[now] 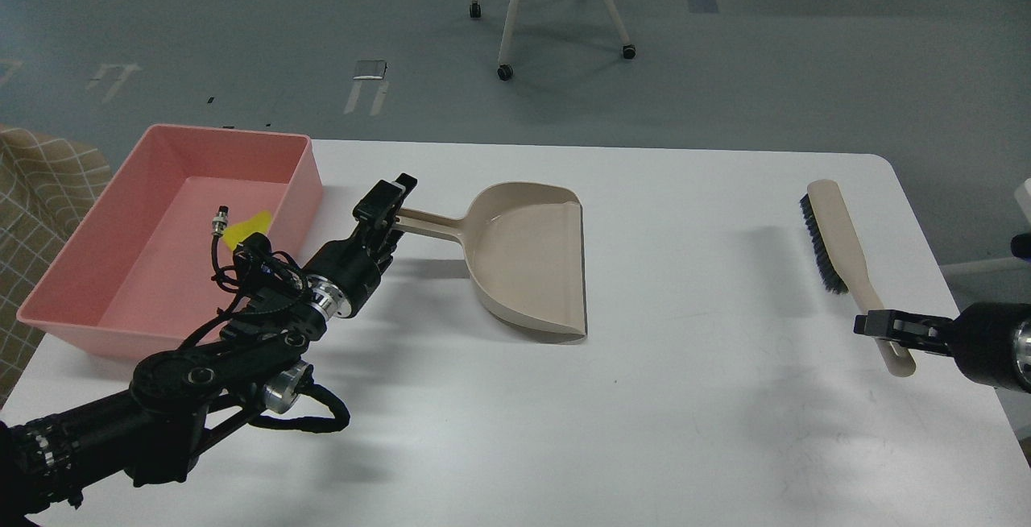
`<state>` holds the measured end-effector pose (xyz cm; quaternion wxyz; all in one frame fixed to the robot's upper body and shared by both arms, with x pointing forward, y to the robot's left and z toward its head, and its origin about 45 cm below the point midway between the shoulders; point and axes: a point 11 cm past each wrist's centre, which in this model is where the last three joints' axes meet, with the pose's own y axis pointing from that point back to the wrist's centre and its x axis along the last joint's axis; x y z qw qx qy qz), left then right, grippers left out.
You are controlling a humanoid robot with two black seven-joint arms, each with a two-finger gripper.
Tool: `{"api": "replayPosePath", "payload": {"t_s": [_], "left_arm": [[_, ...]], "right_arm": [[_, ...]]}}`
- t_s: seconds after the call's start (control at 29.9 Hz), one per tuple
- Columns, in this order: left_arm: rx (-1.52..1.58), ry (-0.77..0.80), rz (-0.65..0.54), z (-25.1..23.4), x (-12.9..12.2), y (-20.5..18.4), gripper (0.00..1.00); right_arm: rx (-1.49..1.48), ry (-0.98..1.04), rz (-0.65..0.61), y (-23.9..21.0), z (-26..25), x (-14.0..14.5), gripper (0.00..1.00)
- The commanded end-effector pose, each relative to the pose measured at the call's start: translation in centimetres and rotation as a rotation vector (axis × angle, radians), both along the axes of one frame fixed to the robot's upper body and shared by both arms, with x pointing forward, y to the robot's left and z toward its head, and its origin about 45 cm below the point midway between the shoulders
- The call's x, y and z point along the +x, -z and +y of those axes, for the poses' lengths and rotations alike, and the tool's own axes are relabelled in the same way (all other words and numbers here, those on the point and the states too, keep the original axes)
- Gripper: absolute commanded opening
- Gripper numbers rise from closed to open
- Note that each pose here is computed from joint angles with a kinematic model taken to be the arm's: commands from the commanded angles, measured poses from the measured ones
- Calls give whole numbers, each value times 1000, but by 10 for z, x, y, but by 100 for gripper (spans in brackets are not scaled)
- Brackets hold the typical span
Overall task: Sweep and dump garbage into bin
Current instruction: 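Release the dustpan and raise the left gripper over the bin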
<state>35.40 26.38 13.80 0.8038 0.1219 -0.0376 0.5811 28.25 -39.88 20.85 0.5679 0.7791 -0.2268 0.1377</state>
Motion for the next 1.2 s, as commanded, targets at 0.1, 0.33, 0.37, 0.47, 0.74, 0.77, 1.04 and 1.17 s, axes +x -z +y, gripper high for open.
{"api": "replayPosePath", "payload": {"t_s": [0.1,0.33,0.37,0.47,0.74,0.77,1.04,1.17], "left_arm": [[-2,1,-34,20,-2,-27,97],[19,2,-45,32,-5,-38,98],[23,0,-48,35,-5,-39,98],[31,-14,-64,43,-1,-46,98],[32,-46,-145,69,9,-86,98],[22,-51,-153,70,11,-90,98],[9,-54,-161,70,13,-94,98],[-4,-64,-160,72,14,-96,98]], "right_arm": [[-2,2,31,8,-1,-10,2],[5,-9,29,7,3,-10,2],[4,-8,32,8,2,-11,2],[3,-7,36,10,2,-12,2],[11,-6,24,7,3,-9,9],[12,-6,21,7,4,-8,16],[15,0,5,3,3,-5,48],[15,1,5,3,3,-5,54]]}}
